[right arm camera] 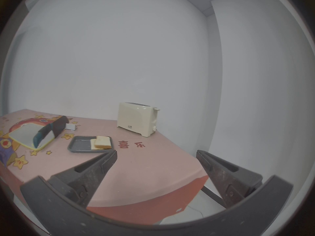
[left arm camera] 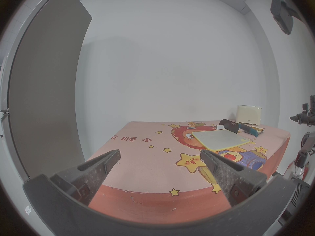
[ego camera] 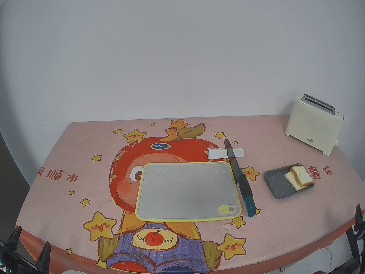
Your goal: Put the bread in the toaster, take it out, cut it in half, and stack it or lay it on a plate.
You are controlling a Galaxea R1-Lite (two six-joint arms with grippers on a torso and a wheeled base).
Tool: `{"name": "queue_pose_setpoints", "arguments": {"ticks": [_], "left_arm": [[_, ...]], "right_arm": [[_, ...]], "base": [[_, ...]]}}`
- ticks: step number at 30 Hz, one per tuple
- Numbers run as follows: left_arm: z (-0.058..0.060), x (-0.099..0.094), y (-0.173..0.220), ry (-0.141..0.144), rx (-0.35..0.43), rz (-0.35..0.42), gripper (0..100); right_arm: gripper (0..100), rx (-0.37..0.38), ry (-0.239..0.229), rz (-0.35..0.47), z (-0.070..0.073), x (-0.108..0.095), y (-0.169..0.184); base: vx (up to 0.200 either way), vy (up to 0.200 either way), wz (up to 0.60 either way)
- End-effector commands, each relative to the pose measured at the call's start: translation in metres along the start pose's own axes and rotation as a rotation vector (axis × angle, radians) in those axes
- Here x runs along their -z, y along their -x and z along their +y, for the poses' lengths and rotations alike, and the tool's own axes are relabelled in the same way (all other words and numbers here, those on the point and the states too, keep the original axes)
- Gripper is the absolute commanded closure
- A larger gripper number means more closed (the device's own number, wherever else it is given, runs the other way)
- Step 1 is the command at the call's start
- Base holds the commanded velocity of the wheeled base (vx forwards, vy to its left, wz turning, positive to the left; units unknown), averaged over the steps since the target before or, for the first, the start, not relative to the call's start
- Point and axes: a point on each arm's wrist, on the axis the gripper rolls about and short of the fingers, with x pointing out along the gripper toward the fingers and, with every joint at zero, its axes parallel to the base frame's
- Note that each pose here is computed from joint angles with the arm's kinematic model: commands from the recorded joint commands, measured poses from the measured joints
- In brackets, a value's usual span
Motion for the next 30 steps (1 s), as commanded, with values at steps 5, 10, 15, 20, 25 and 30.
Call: {"name": "queue_pose_setpoints", "arguments": {"ticks": [5, 10, 15, 20, 25, 30], "left_arm": [[0.0000, 0.0049, -0.0013, 0.001, -0.003, 0.017, 0], [0.0000, 0.0049, -0.0013, 0.000, -0.003, 0.017, 0], [0.0000, 0.0049, -0.0013, 0.000, -0.001, 0.017, 0], [0.0000, 0.0049, -0.0013, 0.000, -0.003, 0.017, 0], [0.0000, 0.0049, -0.0013, 0.000, -0.001, 0.017, 0], [0.0000, 0.0049, -0.0013, 0.000, -0.001, 0.017, 0]], "right_arm": [[0, -0.204, -0.075, -0.053, 0.0040, 0.0162, 0.0109], [0, -0.320, -0.114, -0.032, 0.0067, 0.0183, 0.0114], [0, -0.329, -0.098, -0.034, 0.0070, 0.0184, 0.0115], [0, -0.355, -0.065, -0.037, 0.0074, 0.0187, 0.0115], [0, -0.435, -0.062, -0.052, 0.0063, 0.0192, 0.0116], [0, -0.508, -0.073, -0.141, 0.0028, 0.0215, 0.0168]], "base": [[0.000, 0.000, 0.00], [0.000, 0.000, 0.00], [0.000, 0.000, 0.00], [0.000, 0.000, 0.00], [0.000, 0.000, 0.00], [0.000, 0.000, 0.00]]}}
